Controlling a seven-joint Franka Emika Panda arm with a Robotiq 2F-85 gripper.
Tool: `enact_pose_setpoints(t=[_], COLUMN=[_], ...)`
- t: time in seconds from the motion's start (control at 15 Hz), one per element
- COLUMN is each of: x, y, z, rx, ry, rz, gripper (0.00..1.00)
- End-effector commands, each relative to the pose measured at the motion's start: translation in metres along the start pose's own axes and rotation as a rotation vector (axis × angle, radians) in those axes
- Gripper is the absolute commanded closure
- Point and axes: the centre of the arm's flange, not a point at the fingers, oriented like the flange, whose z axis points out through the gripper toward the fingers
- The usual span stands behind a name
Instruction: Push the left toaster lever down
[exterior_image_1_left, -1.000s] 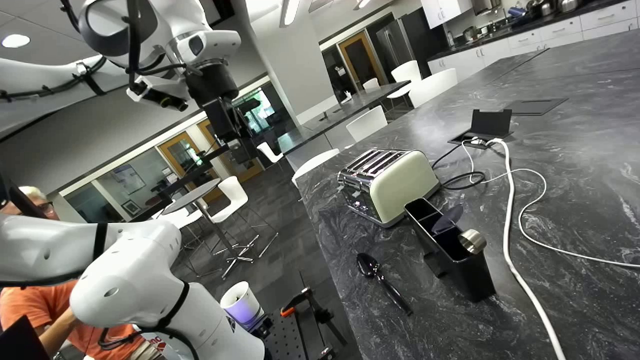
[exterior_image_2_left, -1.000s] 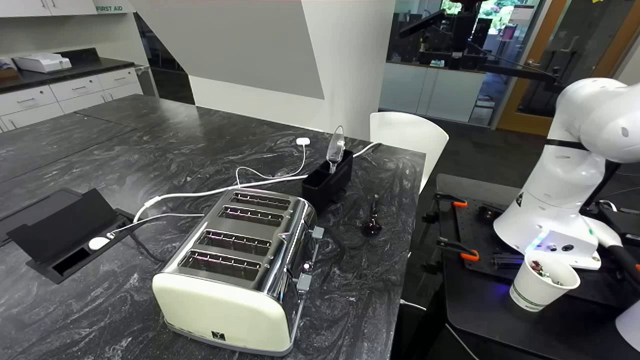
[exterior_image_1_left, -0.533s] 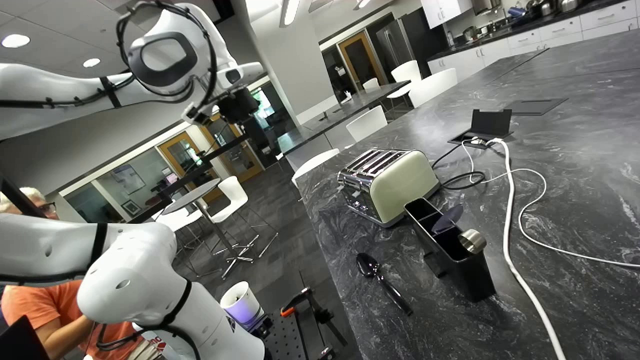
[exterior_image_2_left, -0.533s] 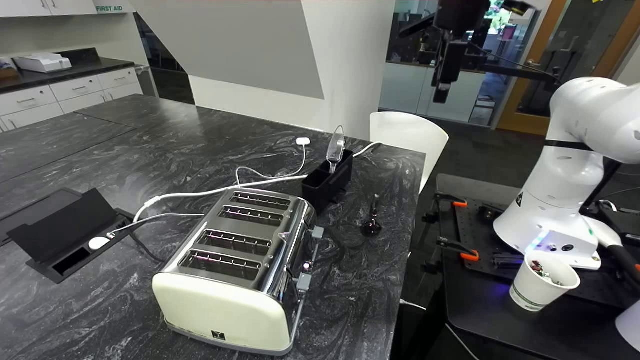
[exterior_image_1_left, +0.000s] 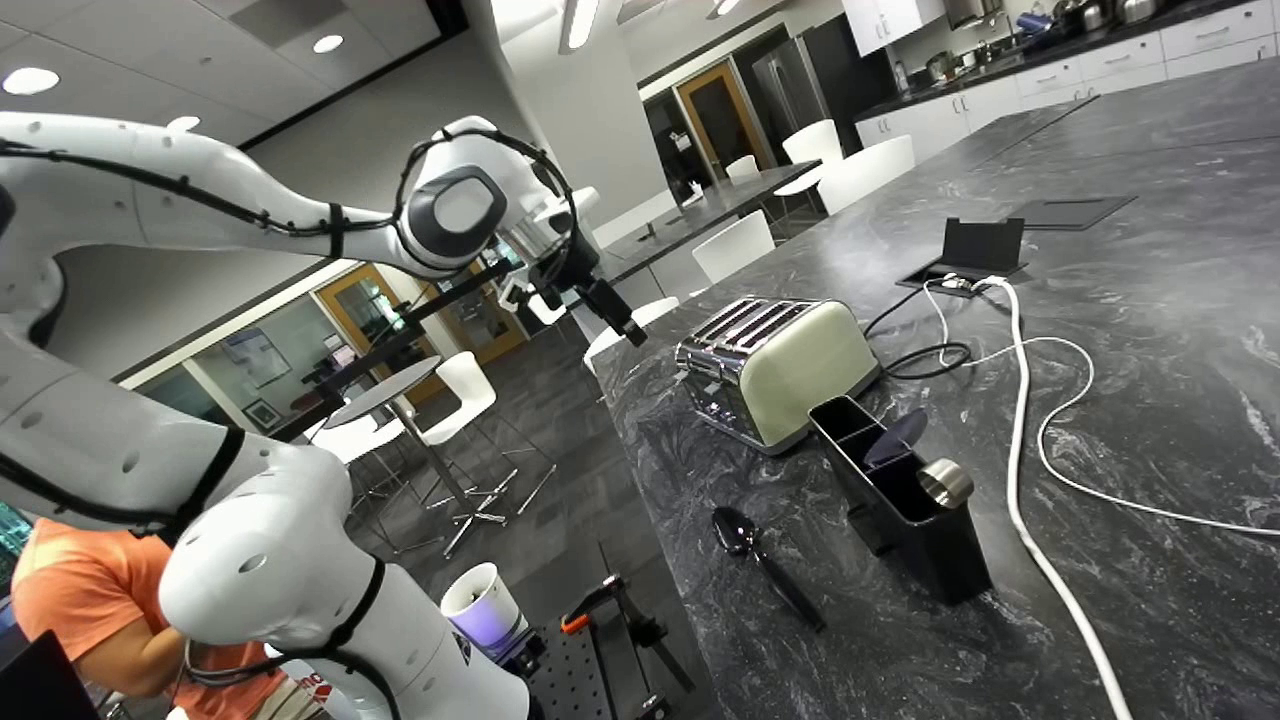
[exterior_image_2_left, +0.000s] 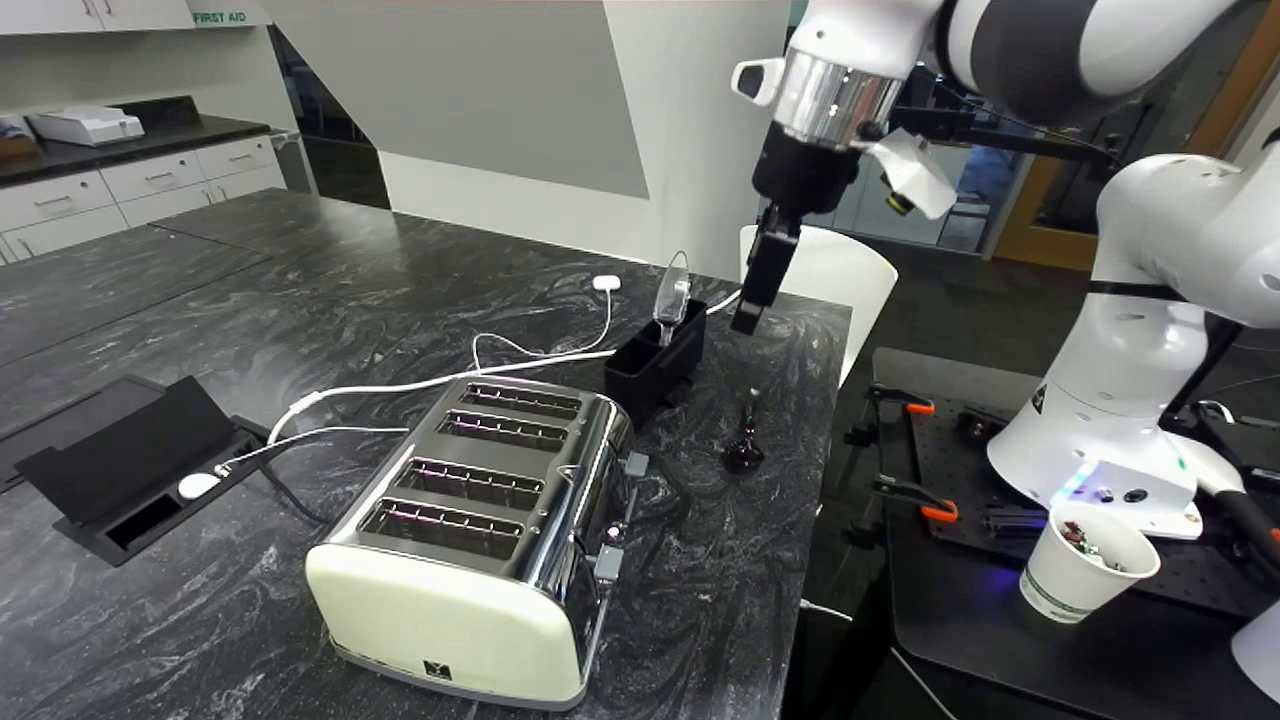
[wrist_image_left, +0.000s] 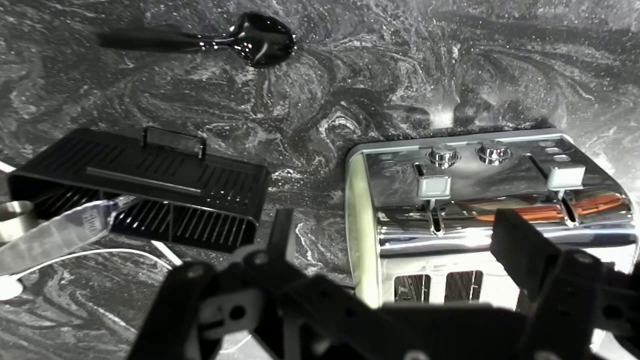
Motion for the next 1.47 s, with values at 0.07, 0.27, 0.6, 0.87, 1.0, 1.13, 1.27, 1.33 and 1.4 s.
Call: enact_pose_setpoints(t=[0.07,0.27,0.6,0.87,1.0,1.13,1.27,1.33,1.4], x=[0.022,0.023,0.027,0.030,0.031,0.034,0.037,0.039,0.041], y=[-0.049,-0.078,-0.121,-0.153,-0.169,-0.181,-0.190,-0.194,-0.197], z=[0.056,0.083,0.115,0.138,0.147,0.151,0.151,0.151,0.149], rx=[-0.018,-0.054,-0.058,-0.031,-0.024,-0.015,0.002,0.007,0.012], ry=[-0.004,-0.001,-0.042,-0.098,-0.106,-0.095,-0.087,-0.085,-0.078], rz=[0.059,0.098,0.093,0.060,0.027,0.007,0.001,-0.001,-0.004], gripper=[0.00,0.00,0.00,0.00,0.25,0.34,0.50,0.59,0.66])
